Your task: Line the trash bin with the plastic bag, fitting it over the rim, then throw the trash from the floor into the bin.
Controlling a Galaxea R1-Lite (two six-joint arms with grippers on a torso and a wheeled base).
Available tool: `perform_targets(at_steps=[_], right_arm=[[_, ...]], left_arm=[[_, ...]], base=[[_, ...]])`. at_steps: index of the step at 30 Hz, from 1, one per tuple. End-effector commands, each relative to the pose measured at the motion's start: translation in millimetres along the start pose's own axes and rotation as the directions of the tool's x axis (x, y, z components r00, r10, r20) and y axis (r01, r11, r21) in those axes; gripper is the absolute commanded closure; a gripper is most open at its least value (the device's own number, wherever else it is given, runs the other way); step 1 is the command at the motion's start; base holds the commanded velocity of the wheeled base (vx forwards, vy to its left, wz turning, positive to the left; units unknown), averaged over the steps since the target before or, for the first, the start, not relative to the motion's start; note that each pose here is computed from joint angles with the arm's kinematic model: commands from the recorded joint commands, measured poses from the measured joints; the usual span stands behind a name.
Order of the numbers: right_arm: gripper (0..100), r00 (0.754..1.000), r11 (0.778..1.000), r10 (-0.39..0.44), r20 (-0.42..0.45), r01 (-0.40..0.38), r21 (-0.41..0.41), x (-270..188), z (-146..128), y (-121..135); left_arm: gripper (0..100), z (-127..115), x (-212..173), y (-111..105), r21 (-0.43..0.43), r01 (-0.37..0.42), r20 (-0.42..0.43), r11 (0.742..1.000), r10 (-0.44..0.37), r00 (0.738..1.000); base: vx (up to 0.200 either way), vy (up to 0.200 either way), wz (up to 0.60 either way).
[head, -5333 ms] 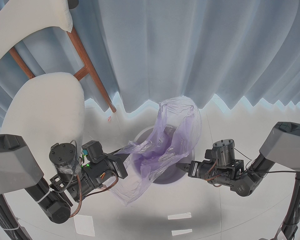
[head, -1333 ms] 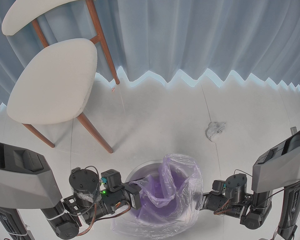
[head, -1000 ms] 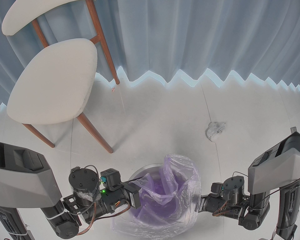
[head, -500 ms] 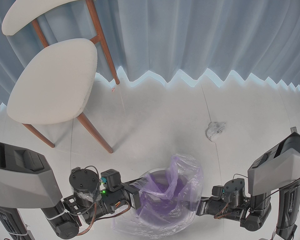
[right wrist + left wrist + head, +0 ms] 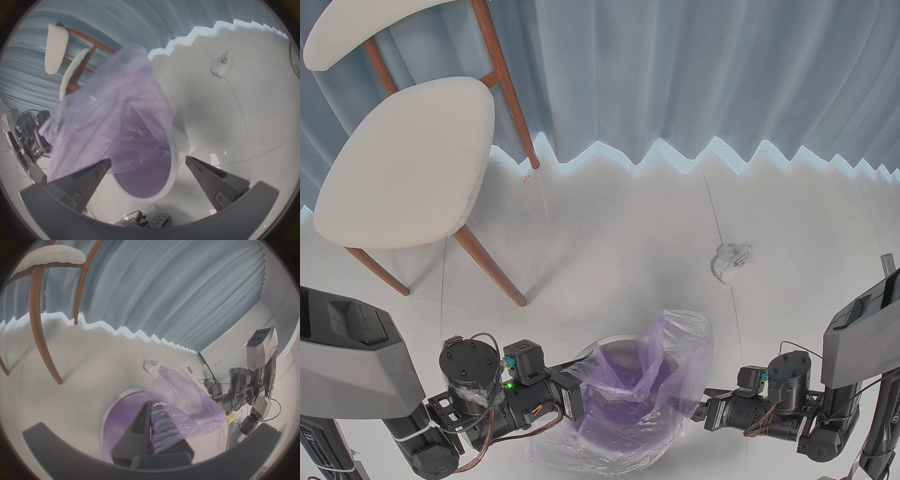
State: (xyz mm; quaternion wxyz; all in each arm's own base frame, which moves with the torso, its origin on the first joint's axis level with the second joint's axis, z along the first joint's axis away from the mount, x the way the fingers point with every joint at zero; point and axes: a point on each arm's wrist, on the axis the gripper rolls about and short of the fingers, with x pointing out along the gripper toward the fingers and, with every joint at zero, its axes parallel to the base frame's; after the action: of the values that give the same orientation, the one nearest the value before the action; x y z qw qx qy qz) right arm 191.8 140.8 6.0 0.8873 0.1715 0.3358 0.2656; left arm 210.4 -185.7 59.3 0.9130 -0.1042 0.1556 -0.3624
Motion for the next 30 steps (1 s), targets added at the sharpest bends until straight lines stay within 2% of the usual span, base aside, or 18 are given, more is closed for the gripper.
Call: perform_targets(at_steps=[1,6,11,13,17,22,30], right_arm=[[0,0.996,1.000,0.028,0.084,-0.028,-0.002,-13.6,16.4,5.4],[0,0.997,1.000,0.010,0.078,-0.010,0.006,-19.3,20.3,4.7],[0,0.990,1.000,0.028,0.140,-0.029,0.004,-29.2,35.4,10.2],[0,0.990,1.000,0.024,0.139,-0.025,0.006,-31.5,37.0,10.7],[0,0.996,1.000,-0.005,0.089,0.003,0.018,-41.5,47.3,17.8],[0,0.996,1.000,-0.001,0.092,-0.002,0.028,-57.2,59.7,27.5],[0,0.999,0.999,-0.005,0.049,0.003,0.039,-60.7,59.8,33.2]], left_arm=[[100,0.8,0.0,0.1,-0.001,0.000,0.004,1.000,0.000,1.000],[100,-0.1,1.2,-0.5,0.003,0.004,0.001,1.000,-0.004,1.000],[100,2.3,1.2,-1.3,-0.001,0.010,0.010,1.000,-0.010,1.000],[100,3.2,1.2,-0.6,-0.001,0.008,0.014,1.000,-0.008,1.000],[100,3.6,3.0,-1.5,0.003,0.010,0.018,1.000,-0.010,1.000],[100,8.5,7.0,-1.1,0.000,0.002,0.046,1.000,-0.002,0.999],[100,12.3,10.4,-4.0,0.000,-0.014,0.075,1.000,0.014,0.997]], base=[[0.000,0.000,0.00],[0.000,0.000,0.00],[0.000,0.000,0.00],[0.000,0.000,0.00],[0.000,0.000,0.00],[0.000,0.000,0.00],[0.000,0.000,0.00]])
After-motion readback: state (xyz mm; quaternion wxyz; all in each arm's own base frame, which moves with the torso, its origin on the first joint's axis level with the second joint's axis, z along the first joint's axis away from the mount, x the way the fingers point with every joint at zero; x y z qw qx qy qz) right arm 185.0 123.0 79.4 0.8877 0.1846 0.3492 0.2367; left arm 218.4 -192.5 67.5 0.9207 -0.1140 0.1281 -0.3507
